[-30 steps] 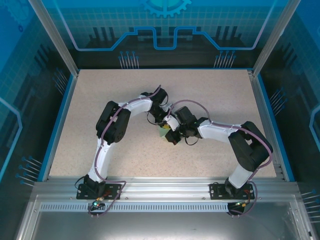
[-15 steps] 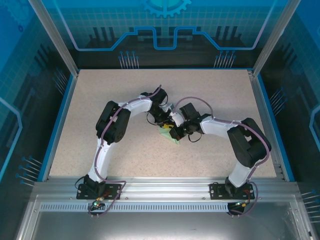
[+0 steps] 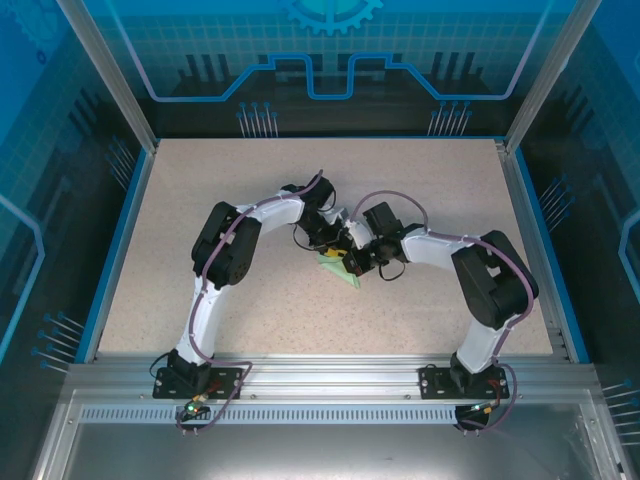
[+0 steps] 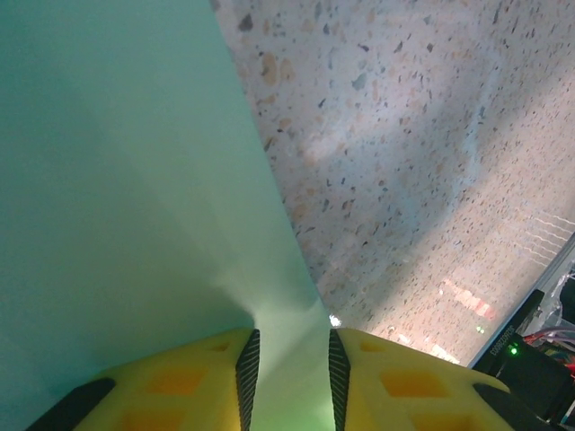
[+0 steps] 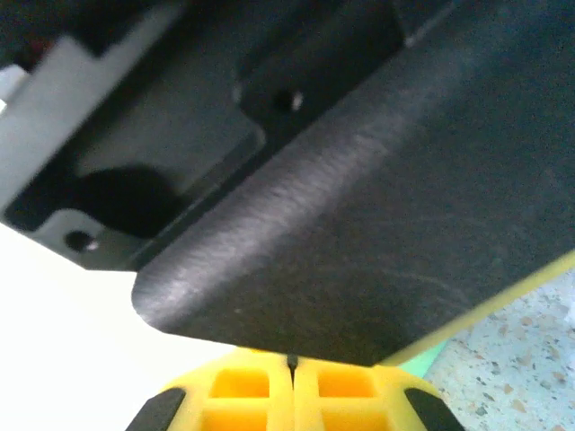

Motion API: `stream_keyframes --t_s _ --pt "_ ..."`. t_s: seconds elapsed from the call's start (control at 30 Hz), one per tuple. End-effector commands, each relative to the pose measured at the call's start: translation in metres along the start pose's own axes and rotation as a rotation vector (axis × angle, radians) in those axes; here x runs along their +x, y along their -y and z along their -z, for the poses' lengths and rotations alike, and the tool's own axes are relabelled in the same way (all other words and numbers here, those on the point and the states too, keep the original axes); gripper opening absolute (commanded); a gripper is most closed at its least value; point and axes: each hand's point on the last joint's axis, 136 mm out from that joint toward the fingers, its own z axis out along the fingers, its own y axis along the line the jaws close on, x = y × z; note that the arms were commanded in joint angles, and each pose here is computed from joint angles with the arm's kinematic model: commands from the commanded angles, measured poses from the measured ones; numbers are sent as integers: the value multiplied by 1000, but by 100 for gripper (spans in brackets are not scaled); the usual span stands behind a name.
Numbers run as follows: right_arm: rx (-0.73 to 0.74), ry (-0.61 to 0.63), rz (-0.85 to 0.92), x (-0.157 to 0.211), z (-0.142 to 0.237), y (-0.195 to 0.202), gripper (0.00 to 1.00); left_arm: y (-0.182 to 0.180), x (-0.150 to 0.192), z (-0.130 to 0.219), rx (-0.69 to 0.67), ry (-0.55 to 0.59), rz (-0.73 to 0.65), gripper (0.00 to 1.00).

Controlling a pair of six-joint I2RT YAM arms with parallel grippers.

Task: Fold a paper plane with a square sheet of paper (fold left side to right side)
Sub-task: Third fold the triangle at the center of the table.

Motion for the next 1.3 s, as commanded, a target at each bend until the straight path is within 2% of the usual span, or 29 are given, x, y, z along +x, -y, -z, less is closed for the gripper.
stream_keyframes --t_s 0.0,0.5,0.67,0.87,1.27 --pt "-27 -39 -62 6 -4 4 0 -31 16 -18 -97 -73 53 31" --pt "-46 -49 -105 4 -10 17 0 -28 14 -16 -87 -68 55 31" --pt "-50 -63 -114 11 -12 18 0 -6 6 -2 -34 -35 35 32" --pt "-56 -62 -115 13 -11 16 0 17 -9 24 10 22 9 40" --pt "-57 -67 -116 14 -12 17 0 3 -23 28 2 73 58 43"
